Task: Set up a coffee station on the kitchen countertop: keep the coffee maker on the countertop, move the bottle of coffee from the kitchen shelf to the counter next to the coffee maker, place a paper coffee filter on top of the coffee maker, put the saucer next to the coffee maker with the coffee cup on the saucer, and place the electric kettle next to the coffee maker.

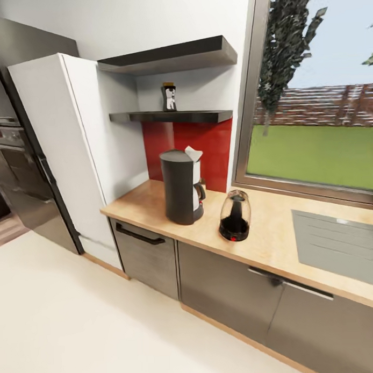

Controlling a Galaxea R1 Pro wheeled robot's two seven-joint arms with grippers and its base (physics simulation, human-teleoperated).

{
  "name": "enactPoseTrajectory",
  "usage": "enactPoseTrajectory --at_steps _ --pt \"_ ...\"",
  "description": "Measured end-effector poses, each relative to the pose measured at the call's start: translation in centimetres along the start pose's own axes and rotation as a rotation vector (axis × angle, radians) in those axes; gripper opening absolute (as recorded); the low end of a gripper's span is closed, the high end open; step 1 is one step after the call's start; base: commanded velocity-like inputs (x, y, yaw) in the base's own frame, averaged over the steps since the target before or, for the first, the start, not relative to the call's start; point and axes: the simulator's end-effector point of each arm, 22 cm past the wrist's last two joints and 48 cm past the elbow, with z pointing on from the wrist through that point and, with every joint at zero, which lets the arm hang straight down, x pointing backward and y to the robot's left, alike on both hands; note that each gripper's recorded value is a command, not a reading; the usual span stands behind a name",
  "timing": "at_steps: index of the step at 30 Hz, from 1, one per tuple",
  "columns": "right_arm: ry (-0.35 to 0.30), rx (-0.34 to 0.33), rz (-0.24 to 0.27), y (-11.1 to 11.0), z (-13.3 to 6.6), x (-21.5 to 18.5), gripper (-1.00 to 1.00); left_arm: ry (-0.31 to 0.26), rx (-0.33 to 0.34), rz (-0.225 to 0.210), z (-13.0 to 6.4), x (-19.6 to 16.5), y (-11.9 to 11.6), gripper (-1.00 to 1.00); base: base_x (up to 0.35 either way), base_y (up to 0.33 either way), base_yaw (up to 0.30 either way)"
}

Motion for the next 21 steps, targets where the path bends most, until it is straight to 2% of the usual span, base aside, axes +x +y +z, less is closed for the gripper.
enactPoseTrajectory --at_steps 6,21 --pt "0.000 0.004 0.000 -0.10 0.01 0.04 1.00 0.001 0.000 0.000 -0.01 0.06 0.00 1.00 0.194 0.284 -0.133" --pt "0.000 0.002 0.000 -0.04 0.02 0.04 1.00 0.001 0.000 0.002 0.00 0.06 0.07 1.00 0.187 0.288 -0.007"
